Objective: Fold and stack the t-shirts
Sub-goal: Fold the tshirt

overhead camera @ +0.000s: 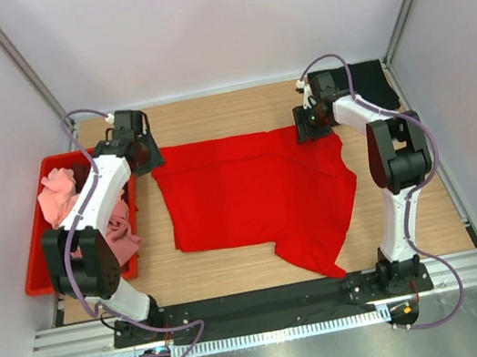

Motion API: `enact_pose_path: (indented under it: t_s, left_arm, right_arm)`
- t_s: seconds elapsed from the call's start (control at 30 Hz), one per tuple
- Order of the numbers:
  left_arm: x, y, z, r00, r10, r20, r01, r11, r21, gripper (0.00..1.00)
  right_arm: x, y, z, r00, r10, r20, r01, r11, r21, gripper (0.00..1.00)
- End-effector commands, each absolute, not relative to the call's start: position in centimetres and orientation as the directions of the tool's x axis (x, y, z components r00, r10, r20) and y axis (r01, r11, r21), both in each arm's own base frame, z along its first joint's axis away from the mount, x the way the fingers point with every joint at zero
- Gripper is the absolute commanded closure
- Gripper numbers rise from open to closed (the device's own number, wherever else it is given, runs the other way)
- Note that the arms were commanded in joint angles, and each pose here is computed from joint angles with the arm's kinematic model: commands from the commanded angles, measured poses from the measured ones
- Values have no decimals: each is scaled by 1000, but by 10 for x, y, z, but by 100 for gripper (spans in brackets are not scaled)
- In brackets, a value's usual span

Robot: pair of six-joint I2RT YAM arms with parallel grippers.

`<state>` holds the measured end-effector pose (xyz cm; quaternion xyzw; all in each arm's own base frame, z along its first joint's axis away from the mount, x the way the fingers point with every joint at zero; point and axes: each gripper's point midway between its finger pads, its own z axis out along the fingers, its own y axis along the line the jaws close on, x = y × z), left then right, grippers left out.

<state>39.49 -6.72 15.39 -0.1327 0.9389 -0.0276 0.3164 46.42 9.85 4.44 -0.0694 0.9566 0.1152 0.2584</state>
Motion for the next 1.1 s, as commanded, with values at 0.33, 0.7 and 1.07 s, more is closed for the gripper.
enact_pose_path:
  t_s: [0.33, 0.7, 1.07]
  left_arm:
    - [393, -67, 171, -743, -258, -618, -214, 966, -147, 58]
    - [393, -74, 166, -757, -263, -599, -200, 965, -171, 58]
    - [393, -76, 167, -756, -269, -597, -198, 963, -184, 58]
  right_arm:
    - [468, 103, 45, -846, -99, -524, -244, 946, 215, 60]
    - [449, 99, 83, -811, -102, -576, -238, 957, 165, 61]
    - [433, 109, 86, -828, -115, -549, -254, 949, 184, 92]
